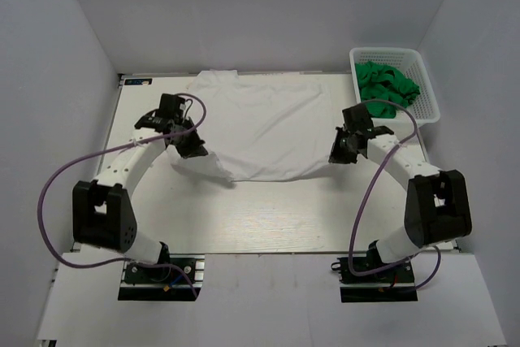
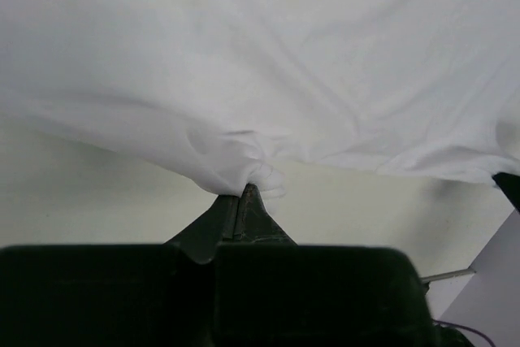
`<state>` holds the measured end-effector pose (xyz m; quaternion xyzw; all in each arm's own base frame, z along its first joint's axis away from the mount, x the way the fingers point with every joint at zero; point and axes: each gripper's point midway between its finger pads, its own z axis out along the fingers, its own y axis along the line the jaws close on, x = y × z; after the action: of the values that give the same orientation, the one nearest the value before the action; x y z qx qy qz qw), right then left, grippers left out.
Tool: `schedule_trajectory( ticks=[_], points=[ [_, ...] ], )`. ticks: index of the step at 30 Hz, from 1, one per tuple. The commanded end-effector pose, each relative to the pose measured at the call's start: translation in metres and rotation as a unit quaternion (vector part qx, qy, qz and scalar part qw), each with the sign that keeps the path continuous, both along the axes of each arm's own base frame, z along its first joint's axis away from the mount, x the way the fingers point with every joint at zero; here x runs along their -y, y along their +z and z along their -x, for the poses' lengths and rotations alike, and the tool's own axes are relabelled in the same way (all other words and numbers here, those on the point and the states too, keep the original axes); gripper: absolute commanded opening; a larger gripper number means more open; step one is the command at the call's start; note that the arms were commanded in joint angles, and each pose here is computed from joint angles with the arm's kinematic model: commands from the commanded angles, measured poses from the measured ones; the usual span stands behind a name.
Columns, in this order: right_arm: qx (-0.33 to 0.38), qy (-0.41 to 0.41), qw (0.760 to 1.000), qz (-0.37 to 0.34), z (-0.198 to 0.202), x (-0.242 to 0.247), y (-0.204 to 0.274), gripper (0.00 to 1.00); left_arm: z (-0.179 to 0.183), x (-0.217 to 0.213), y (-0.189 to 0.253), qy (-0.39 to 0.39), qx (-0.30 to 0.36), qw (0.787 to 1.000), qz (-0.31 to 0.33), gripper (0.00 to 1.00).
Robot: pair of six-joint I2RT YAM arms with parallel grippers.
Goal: Fold and stack the t-shirts
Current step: Grap the side of the flattened tshirt closest away from the robot with both arms, then fold the flattened tshirt in 1/3 of the way
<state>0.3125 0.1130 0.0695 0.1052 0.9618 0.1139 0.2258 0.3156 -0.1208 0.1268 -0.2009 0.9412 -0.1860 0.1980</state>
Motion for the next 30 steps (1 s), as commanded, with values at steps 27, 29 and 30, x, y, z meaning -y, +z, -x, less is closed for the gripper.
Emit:
schedule_trajectory(
  ticks=[27,29,30],
  points=[
    [0.041,0.015,0.997,0.064,-0.123,0.000,0.053,0.00,-0.173,-0.029,0.073,0.036,0.221,0.974,-0.036,0.00],
    [0.045,0.008,0.997,0.069,-0.130,0.002,0.055,0.00,-0.184,-0.036,0.068,0.047,0.221,0.973,-0.044,0.00],
    [0.050,0.009,0.996,0.067,-0.134,0.002,0.059,0.00,-0.187,-0.036,0.068,0.047,0.222,0.973,-0.044,0.00]
  ],
)
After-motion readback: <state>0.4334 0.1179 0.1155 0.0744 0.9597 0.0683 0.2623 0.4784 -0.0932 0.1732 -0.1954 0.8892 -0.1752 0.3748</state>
